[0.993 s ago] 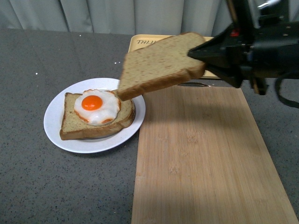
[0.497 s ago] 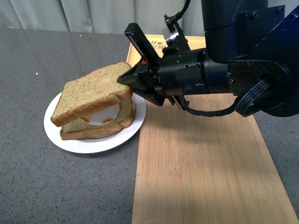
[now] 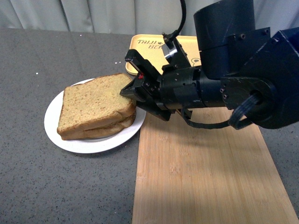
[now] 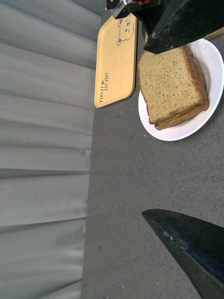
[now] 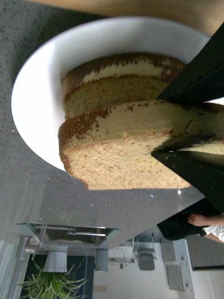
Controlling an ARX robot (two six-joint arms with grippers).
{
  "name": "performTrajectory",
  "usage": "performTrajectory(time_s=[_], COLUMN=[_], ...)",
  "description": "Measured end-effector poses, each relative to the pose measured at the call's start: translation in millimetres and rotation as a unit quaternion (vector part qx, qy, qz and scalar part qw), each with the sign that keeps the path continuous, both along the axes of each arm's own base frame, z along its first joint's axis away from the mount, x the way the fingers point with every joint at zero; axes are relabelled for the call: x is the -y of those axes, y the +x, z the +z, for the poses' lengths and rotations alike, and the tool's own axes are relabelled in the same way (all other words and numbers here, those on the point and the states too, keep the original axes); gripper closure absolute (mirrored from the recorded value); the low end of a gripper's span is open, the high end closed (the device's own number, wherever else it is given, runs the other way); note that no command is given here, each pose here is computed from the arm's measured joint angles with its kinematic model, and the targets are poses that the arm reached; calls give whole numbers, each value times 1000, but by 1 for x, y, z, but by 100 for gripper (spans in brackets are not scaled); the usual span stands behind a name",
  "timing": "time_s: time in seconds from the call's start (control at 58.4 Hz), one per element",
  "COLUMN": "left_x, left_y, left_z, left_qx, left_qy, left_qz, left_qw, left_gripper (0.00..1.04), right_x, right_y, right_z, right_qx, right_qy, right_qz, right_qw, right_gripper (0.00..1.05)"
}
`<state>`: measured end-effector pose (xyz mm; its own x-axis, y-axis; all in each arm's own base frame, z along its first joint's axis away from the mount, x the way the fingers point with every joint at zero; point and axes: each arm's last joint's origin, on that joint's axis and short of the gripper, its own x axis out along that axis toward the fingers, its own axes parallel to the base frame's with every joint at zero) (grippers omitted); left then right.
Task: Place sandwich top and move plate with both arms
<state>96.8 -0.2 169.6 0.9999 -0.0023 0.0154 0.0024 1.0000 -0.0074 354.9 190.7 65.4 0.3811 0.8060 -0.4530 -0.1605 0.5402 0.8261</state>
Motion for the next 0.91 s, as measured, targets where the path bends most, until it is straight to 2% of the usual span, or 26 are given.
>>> performTrajectory(time_s=[0.205,0.24,0.274,0.291,0.325,0.342,0.36,0.377,0.411,0.497,0.548,0.582,0.599,0.616,0.908], left_x=[0,0,0,0,0,0,0,0,0,0,0,0,0,0,0], left_y=[0,0,0,0,0,0,0,0,0,0,0,0,0,0,0], left_z=[0,0,0,0,0,0,0,0,0,0,0,0,0,0,0], left_qx=[0,0,0,0,0,0,0,0,0,0,0,0,0,0,0], left_qy=[0,0,0,0,0,0,0,0,0,0,0,0,0,0,0], left_qz=[0,0,0,0,-2,-1,-1,0,0,0,0,0,0,-1,0], left_qw=[1000,1000,1000,1000,1000,1000,1000,1000,1000,1000,1000,1000,1000,1000,1000], left_gripper=[7,7,7,7,7,7,7,7,7,7,7,7,7,7,7], right_x=[33,35,40,42,52,55,61,64,77,99,108,112,118,120,157], right_y=[-8,-7,-8,-8,-17,-20,-26,-30,-42,-62,-71,-75,-81,-83,-141], right_z=[27,29,30,31,31,30,31,31,35,51,60,64,65,65,76], right_qx=[76,117,223,248,322,332,359,368,397,433,445,448,450,451,449], right_qy=[-87,-109,-159,-174,-227,-235,-263,-274,-308,-326,-331,-333,-337,-341,-356], right_qz=[-67,-89,-159,-179,-240,-256,-273,-282,-312,-333,-337,-339,-333,-329,-314], right_qw=[991,983,948,936,887,877,853,842,806,771,761,757,757,757,757], right_gripper=[39,38,44,45,53,55,58,60,67,80,90,96,103,104,104])
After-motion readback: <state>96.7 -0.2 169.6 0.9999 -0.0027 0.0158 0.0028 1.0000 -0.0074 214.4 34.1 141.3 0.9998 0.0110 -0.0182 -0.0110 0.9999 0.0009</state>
